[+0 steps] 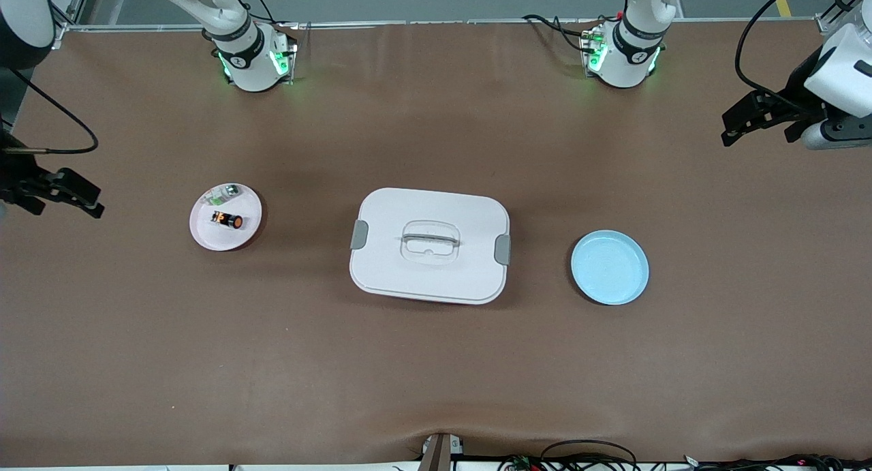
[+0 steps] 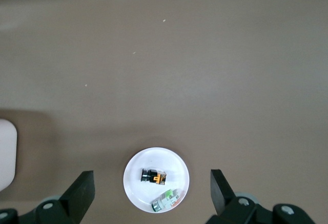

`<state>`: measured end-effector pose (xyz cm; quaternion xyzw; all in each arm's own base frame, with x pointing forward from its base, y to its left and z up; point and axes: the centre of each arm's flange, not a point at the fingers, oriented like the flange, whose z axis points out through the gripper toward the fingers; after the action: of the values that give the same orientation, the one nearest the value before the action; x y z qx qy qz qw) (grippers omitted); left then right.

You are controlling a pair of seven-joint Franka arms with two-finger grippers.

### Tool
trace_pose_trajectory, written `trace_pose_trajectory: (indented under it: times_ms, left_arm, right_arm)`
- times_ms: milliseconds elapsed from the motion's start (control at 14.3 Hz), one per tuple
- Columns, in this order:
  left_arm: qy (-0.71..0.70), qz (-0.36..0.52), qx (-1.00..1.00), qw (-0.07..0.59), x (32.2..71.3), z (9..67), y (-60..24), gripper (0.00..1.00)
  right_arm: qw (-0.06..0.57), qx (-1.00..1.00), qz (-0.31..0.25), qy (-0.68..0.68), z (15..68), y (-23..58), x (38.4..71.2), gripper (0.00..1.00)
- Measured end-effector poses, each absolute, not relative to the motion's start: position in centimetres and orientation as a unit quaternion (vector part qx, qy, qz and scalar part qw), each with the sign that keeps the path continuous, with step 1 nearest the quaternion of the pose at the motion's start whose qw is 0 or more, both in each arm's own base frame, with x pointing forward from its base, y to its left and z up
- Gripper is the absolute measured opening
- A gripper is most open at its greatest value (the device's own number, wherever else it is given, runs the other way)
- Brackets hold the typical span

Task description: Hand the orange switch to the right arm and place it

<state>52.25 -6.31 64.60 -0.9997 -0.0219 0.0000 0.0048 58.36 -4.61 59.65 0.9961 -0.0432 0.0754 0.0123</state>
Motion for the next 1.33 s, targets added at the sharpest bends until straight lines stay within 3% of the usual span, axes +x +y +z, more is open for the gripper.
trace_pose_trajectory:
  times_ms: [421,701,1332]
  left_arm:
    - [-0.022,0.004,-1.0,0.005,52.1,64.6,-6.3,1.0]
    - [-0.024,0.005,-1.0,0.005,52.1,64.6,-6.1,1.0]
    - [-0.026,0.0,-1.0,0.005,52.2,65.1,-5.7,1.0]
  right_arm:
    - [0.008,0.998,0.03,-0.052,61.7,-5.5,56.9,1.0]
    - [0.007,0.999,0.03,-0.042,64.6,-4.1,55.2,1.0]
    - [-0.002,0.998,0.021,-0.059,65.0,-5.8,54.3,1.0]
